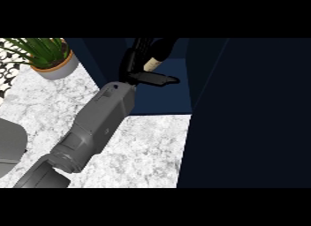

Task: Pick up the wine, place it into the cabinet and close the cabinet

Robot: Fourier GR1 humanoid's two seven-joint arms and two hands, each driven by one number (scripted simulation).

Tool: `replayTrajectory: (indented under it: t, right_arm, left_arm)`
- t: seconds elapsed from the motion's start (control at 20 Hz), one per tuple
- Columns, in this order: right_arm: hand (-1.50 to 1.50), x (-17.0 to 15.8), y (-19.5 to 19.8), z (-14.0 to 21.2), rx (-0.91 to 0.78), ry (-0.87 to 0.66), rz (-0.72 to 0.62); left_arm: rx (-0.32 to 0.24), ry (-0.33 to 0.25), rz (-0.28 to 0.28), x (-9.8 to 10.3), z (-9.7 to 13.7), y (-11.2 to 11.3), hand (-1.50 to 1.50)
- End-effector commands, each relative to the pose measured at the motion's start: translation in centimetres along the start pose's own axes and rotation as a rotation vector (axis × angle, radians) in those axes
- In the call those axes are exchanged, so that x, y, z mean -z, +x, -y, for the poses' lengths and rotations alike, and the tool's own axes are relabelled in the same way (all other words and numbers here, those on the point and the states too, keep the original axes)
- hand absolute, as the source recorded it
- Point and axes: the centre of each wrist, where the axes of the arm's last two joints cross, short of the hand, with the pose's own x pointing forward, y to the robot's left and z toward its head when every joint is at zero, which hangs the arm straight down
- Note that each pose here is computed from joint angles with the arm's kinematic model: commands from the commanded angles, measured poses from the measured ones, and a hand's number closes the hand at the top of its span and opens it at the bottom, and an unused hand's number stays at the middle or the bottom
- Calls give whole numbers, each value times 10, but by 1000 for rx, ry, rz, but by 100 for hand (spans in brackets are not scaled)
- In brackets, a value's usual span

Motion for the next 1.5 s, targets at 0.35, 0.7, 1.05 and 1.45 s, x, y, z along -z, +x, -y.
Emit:
replayTrajectory:
  t: [0.35,0.7,1.05,1.45]
  right_arm:
    - [-150,-11,8,-3,-8,-22,-6]
    - [-150,-16,2,-12,21,-5,-6]
    - [-150,-6,-1,-11,-1,-17,-6]
    - [-150,-7,12,-9,-19,-8,-20]
  left_arm:
    - [3,-142,38,-10,43,27,-150]
    - [-75,-150,22,-51,98,63,-150]
    - [-135,-56,39,-122,118,78,-150]
    - [-202,21,50,-185,119,75,150]
